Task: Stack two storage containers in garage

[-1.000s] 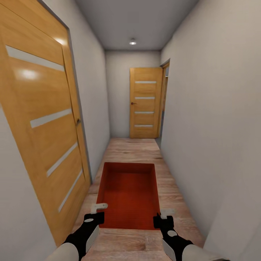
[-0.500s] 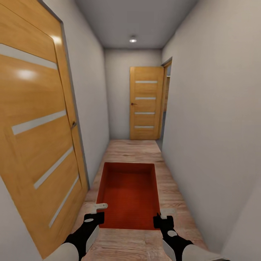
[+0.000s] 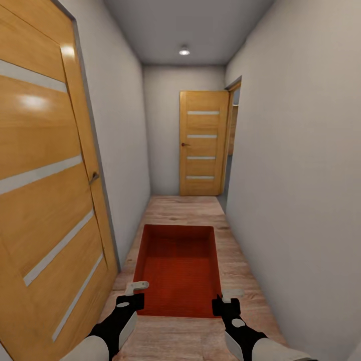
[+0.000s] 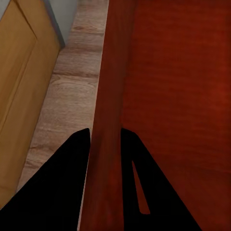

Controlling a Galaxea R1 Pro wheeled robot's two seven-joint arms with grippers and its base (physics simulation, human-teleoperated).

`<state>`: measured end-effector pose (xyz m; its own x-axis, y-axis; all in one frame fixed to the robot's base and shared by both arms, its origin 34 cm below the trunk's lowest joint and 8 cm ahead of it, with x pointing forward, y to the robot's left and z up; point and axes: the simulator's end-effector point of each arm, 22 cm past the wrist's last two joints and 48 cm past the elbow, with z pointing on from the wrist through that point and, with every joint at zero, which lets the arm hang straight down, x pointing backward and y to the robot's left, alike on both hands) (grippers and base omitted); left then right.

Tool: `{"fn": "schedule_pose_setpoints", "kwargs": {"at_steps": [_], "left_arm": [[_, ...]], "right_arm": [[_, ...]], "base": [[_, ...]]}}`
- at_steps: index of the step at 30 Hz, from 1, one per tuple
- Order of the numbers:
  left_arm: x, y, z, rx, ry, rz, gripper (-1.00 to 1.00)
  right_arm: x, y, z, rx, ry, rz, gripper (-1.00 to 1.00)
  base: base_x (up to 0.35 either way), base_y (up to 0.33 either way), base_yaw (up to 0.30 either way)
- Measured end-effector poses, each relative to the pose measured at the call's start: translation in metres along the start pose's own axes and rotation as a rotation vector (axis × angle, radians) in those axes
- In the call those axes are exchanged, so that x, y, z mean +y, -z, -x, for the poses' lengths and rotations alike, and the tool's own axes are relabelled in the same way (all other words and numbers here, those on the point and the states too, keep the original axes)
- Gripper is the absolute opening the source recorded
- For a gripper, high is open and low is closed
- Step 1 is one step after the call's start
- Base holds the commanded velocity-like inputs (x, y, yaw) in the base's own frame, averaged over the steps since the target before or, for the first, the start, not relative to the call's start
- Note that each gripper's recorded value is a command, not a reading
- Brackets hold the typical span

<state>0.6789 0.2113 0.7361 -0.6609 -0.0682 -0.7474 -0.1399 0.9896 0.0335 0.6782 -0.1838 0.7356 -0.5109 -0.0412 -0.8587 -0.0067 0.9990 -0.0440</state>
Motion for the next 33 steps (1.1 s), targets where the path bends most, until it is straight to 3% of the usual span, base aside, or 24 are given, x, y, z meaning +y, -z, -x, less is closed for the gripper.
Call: {"fn": "schedule_pose_setpoints", "kwargs": {"at_steps": [33], "left_arm": [[-0.0001,0.0000,-0.0003,0.001,0.001,0.000,-1.00]], "right_arm": [[-0.0001,-0.0001,0.0000,0.000,0.001,0.000,-1.00]], "base": [[0.322,0.000,0.000]]}}
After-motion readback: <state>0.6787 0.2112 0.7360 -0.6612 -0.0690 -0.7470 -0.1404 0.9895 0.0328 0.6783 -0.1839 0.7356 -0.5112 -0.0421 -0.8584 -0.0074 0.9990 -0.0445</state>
